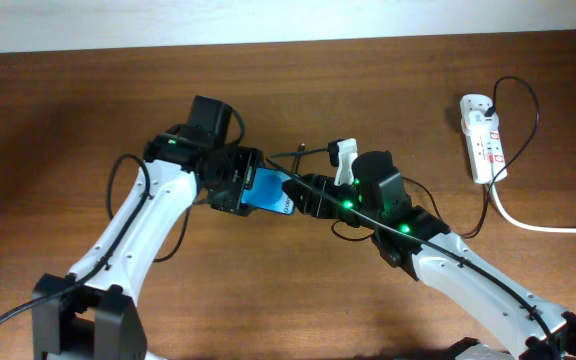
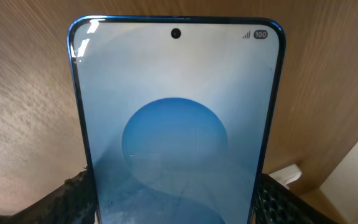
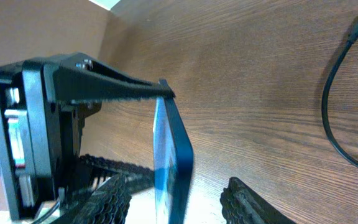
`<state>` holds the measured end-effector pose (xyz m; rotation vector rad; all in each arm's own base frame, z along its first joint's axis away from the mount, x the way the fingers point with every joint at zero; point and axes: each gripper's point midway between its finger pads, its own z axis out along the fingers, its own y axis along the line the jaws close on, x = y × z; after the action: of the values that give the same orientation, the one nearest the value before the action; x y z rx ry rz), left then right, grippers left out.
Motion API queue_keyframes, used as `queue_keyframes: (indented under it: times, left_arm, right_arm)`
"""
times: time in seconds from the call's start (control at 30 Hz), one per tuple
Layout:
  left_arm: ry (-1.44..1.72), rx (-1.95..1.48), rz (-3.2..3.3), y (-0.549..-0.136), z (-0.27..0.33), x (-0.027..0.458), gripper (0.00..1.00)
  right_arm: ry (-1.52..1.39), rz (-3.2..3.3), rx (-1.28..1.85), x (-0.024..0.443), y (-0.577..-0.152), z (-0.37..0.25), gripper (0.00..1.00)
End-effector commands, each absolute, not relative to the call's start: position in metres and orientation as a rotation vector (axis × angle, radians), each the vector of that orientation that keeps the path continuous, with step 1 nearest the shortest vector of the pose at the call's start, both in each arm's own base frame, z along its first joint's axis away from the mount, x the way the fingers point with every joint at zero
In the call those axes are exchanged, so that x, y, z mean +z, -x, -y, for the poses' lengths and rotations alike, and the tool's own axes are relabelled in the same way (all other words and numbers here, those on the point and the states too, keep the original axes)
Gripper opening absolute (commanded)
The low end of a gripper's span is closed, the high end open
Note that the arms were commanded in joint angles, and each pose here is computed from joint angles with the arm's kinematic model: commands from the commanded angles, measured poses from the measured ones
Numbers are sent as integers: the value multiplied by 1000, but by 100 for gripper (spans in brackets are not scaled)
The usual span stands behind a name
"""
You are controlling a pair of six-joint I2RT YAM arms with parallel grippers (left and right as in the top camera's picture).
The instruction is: Plug charger to phone and switch on socket
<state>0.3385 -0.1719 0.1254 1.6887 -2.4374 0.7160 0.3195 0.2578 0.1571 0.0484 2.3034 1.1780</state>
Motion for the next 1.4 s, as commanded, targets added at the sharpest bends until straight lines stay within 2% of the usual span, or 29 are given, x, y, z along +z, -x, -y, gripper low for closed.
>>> queue_keyframes:
  times: [0.0,0.07,0.7,0.93,1.2,1.23,1.3,1.37]
  left_arm:
    - [-1639,771,2460,-334,181,139,0]
    - [-1638,771,2461,-334,181,139,0]
    - [-1603,765,2457,-325,196,139,0]
    - [-1608,781,2449,-326,201,140,0]
    - [-1615,780,2441,-326,201,140,0]
    - [-1615,780,2441,-326,201,140,2]
    - [-1615,780,2441,-326,201,140,11]
    - [-1615,781,2441,-326,201,140,24]
  right_arm:
    - [-98,-2337,1170,149,-322,-259,50]
    - [-116,-2369,1167,140,-321,-260,42]
    - [-123,-2394,1148,130,-317,-269,37]
    - [-121,-2396,1152,130,-316,-269,32]
    - [-120,-2400,1154,130,-315,-269,20]
    - [-117,-2401,1158,130,-315,-270,18]
    - [-115,-2401,1162,130,-314,-270,18]
    - [-119,-2401,1166,131,-314,-270,17]
